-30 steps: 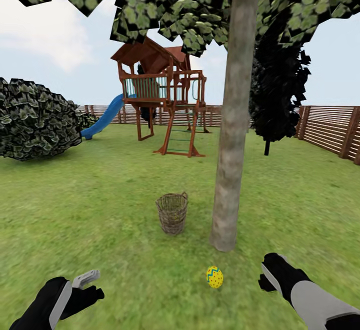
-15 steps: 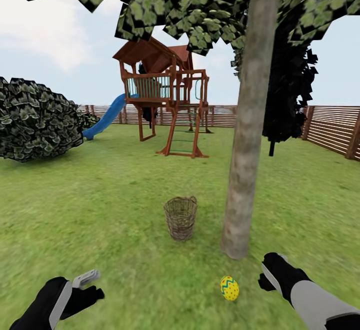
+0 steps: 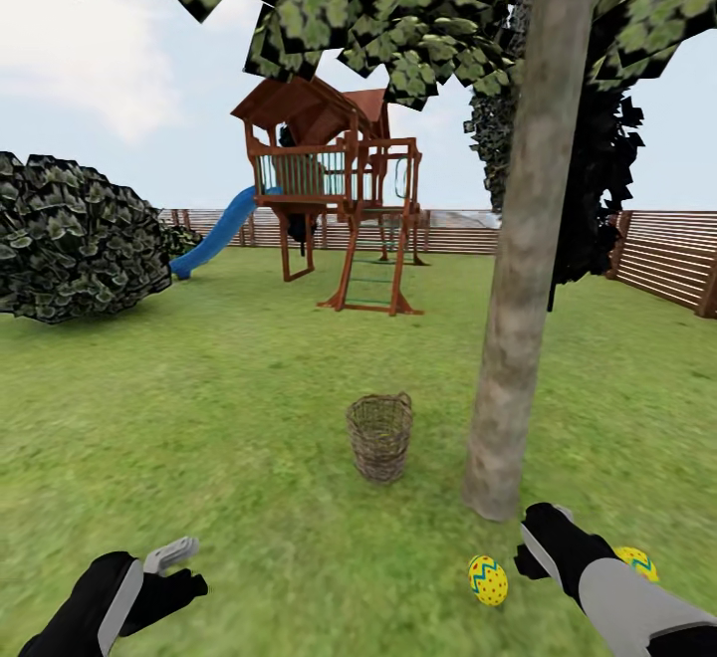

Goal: Take the three Easter eggs out of the wicker basket on the lawn in the garden, then place them on the lawn next to a single tree (choose any tree) so that all three eggs are next to the same tree and none are left in the basket.

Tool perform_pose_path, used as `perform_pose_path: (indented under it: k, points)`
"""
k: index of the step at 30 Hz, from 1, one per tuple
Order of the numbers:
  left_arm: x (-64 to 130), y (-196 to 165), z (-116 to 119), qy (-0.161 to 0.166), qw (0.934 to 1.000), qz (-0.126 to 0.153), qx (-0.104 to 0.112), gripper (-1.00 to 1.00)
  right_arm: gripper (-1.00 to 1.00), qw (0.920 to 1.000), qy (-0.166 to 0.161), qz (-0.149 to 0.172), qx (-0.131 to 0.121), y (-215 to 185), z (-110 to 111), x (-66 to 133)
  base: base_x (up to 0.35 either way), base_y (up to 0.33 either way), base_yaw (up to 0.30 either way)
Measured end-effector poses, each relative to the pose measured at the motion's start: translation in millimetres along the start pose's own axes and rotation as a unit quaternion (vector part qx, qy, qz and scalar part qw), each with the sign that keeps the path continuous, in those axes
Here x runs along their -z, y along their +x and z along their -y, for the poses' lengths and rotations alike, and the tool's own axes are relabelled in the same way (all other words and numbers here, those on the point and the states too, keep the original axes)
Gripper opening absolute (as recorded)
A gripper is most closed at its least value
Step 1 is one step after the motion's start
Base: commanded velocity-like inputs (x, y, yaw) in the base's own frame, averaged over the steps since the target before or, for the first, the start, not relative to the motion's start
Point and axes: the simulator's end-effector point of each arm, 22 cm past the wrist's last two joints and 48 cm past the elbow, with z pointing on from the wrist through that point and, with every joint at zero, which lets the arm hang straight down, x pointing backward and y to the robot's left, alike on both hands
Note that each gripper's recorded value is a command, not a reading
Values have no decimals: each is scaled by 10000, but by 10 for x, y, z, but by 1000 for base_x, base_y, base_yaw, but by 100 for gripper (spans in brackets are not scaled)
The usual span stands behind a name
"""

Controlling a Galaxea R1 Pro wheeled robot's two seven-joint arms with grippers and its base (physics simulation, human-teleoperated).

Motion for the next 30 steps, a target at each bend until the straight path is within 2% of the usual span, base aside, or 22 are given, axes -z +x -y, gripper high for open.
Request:
perform_pose_path:
  k: [16, 30]
  points:
    - [1, -2, 2, 0, 10000, 6, -7, 100, 100, 10000, -9, -3, 7, 3, -21, 3, 22, 337, 0]
    - [5, -9, 1, 1, 10000, 21, -1, 100, 100, 10000, 3, -3, 2, 4, -4, 2, 162, 316, 0]
